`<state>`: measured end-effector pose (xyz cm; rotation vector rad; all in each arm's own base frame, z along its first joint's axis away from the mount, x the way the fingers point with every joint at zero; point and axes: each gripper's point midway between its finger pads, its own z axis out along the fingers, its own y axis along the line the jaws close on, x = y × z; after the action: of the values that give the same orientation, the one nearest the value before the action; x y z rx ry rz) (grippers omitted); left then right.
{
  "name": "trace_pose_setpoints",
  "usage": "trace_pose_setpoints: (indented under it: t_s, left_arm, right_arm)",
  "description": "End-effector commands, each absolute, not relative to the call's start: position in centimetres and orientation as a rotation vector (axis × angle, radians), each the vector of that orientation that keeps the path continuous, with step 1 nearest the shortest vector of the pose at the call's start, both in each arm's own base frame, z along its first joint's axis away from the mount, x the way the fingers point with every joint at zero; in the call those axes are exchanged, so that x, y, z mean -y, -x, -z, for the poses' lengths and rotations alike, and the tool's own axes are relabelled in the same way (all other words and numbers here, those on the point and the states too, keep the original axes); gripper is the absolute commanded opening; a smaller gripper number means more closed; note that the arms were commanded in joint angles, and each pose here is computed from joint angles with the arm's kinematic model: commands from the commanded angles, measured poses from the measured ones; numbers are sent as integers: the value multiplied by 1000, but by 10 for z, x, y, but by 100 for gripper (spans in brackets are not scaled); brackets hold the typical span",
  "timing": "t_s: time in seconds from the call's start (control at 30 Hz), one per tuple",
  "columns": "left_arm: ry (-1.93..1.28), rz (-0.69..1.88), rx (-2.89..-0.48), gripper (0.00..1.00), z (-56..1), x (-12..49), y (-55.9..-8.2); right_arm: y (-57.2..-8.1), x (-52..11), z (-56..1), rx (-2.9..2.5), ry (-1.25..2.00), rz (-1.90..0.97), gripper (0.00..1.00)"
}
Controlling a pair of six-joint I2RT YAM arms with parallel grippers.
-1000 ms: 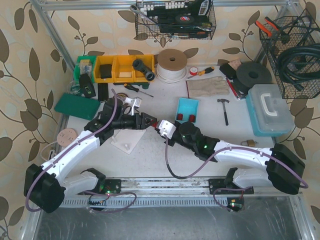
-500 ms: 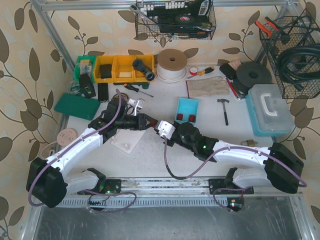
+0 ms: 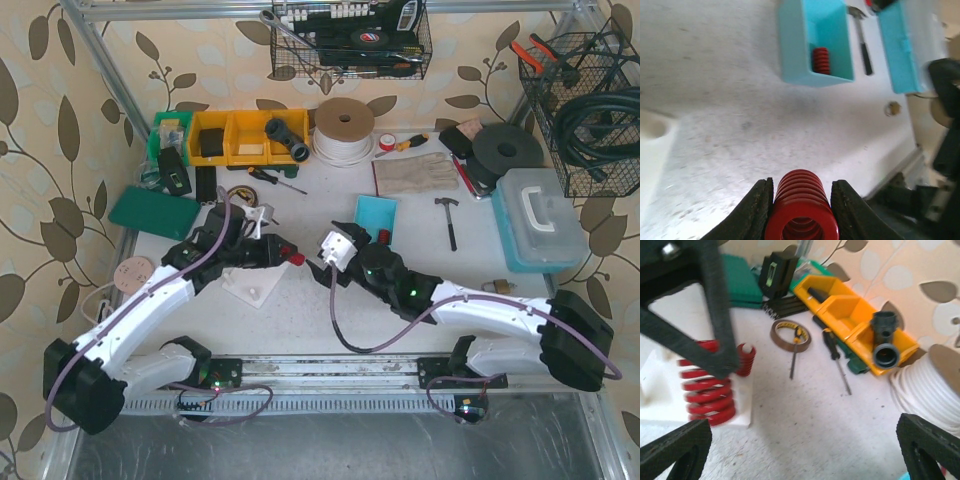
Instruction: Install the large spring
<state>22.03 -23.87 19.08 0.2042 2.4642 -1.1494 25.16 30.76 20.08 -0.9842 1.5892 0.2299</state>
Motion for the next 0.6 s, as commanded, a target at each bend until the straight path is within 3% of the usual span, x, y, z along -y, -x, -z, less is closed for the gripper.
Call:
trace_pose_setpoints:
  t_s: [0.0,0.2,0.57]
  left_arm:
    - [-128,855,-2438,0,-206,199,-226]
    - [96,434,-2409,0,-202,129,-232]
    - [343,5,-2428,0,-179,58,-218]
  right_arm:
    - [-264,-283,-226,-1603,806,-215,100]
    - [-299,-229,-220,-1787,541,-128,100]
    - [-314,-190,-209,-1856,402,-107,99]
